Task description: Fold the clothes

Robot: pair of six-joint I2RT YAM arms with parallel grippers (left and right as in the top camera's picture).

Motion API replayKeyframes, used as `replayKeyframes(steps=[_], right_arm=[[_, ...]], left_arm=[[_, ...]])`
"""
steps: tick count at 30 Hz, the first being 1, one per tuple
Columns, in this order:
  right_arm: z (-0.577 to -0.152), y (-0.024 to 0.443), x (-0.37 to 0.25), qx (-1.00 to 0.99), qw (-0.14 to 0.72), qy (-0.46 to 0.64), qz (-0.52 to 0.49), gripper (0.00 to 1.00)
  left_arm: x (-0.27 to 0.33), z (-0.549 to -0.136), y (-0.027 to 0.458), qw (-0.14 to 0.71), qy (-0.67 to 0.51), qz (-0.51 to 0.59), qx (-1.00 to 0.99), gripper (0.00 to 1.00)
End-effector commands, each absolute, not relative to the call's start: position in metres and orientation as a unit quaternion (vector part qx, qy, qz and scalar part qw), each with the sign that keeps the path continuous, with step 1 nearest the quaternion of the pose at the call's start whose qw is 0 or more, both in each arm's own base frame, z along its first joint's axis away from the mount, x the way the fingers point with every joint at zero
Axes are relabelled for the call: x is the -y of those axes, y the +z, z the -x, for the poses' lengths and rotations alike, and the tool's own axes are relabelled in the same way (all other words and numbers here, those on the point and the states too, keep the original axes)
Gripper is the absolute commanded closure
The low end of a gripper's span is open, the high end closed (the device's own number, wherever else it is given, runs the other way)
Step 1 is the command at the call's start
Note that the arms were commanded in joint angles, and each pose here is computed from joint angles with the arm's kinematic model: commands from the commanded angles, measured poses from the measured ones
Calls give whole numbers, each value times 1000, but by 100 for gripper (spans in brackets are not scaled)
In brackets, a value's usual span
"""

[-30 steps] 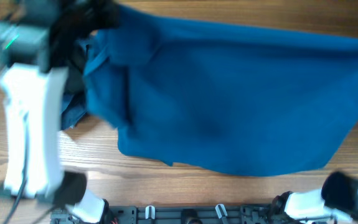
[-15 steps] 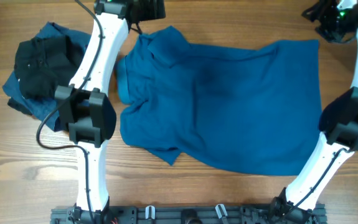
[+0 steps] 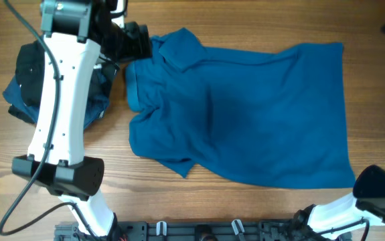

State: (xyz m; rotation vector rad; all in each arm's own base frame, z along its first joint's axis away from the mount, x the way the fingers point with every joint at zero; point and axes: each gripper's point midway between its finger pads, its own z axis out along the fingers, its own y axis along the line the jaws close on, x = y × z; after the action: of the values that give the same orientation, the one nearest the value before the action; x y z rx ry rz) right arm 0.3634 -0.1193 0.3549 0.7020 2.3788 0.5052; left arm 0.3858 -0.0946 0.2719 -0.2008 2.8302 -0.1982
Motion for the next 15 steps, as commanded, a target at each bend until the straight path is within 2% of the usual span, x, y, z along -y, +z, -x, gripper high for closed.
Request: replayKeyframes(steps=[1,6,8,9,11,13,15], right_arm=[[-359,311,124,-920,217,114,-305,28],[-363,248,120,-930,146,115,-318,26],[-362,216,116,-937,119,125,-304,27],[-364,191,114,-938,109,136,-298,30],[-365,154,117,-939,101,129,-303,51],[-357,112,134,-930,88,89,-345,59],[-349,82,152,-922,82,53,-375,59]], left_arm=[[108,-369,230,70,-53,67,-994,13],[98,-342,153,-25,1,117,-993,12],[98,-331,115,-54,8,118,-991,15],[99,-326,97,-62,7,124,-990,18],[103,-319,69,-74,-8,127,-989,25],[105,-311,53,-85,-16,128,-988,23],[103,-306,49,-93,-13,128,-987,18]])
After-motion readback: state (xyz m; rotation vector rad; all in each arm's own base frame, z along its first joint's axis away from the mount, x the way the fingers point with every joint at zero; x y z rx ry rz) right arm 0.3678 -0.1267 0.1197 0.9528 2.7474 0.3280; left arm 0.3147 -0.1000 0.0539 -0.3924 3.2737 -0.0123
